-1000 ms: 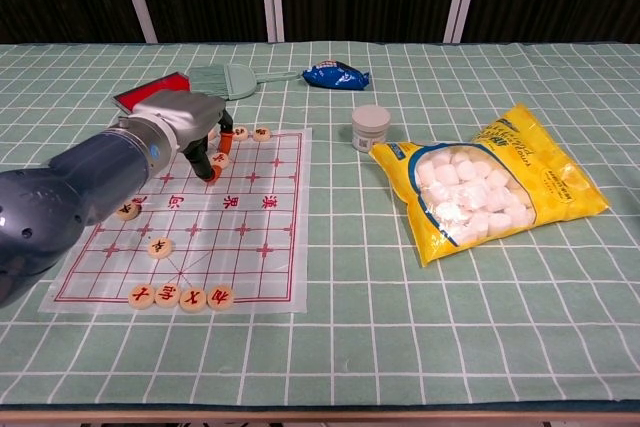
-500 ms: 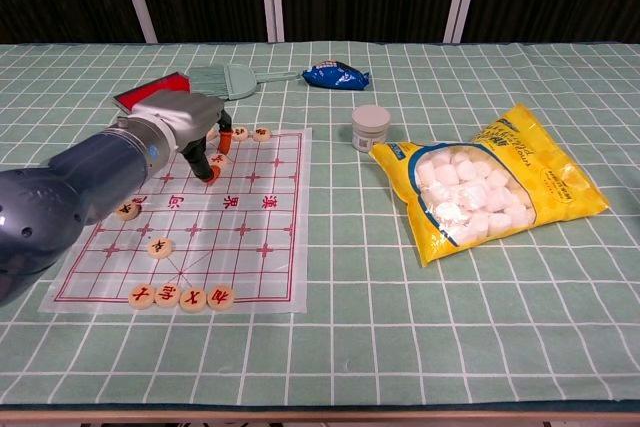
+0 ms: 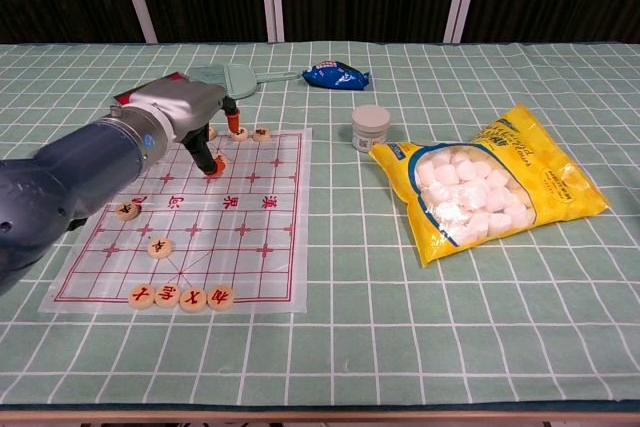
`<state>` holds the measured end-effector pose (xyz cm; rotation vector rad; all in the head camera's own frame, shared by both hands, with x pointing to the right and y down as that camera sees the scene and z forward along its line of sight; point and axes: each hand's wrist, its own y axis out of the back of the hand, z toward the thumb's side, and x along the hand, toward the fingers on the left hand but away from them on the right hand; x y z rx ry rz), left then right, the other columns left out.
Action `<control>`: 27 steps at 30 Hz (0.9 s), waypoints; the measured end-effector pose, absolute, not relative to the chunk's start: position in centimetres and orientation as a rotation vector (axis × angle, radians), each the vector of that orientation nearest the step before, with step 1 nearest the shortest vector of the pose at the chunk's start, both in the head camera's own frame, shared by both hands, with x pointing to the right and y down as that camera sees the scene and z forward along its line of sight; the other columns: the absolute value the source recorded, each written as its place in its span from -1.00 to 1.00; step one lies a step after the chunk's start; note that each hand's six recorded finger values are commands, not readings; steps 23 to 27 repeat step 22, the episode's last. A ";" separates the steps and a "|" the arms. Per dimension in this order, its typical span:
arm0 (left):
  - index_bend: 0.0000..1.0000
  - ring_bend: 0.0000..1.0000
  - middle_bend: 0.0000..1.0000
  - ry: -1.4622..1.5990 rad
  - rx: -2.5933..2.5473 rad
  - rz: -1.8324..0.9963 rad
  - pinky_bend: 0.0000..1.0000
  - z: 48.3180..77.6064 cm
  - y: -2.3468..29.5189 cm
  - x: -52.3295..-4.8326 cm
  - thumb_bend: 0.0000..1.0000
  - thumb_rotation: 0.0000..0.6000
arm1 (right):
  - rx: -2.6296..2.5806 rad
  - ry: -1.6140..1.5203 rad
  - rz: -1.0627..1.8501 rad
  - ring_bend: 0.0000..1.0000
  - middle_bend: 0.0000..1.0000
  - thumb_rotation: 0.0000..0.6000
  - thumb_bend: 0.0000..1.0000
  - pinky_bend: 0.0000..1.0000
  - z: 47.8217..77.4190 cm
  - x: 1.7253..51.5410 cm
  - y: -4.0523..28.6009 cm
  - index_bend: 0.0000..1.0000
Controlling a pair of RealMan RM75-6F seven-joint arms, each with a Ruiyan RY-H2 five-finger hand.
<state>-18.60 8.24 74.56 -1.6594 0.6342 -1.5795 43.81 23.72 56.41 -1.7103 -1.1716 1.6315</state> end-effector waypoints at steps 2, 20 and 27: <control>-0.47 0.69 0.85 0.668 -1.668 -1.548 0.86 73.5 8.0 -18.5 -0.51 1.00 | -1.711 -1.175 1.627 -1.00 -1.00 1.00 -0.32 -1.00 56.4 43.8 23.7 -1.00; -1.00 -1.00 -1.00 0.898 -1.593 -1.340 -0.81 61.6 12.7 -29.4 -0.96 1.00 | -1.696 -1.124 1.608 -1.00 -1.00 1.00 -0.32 -1.00 56.1 43.4 23.9 -1.00; -1.00 -1.00 -1.00 0.907 -1.590 -1.355 -0.88 61.3 14.0 -31.0 -0.98 1.00 | -1.690 -1.112 1.600 -1.00 -1.00 1.00 -0.32 -1.00 56.1 43.3 23.9 -1.00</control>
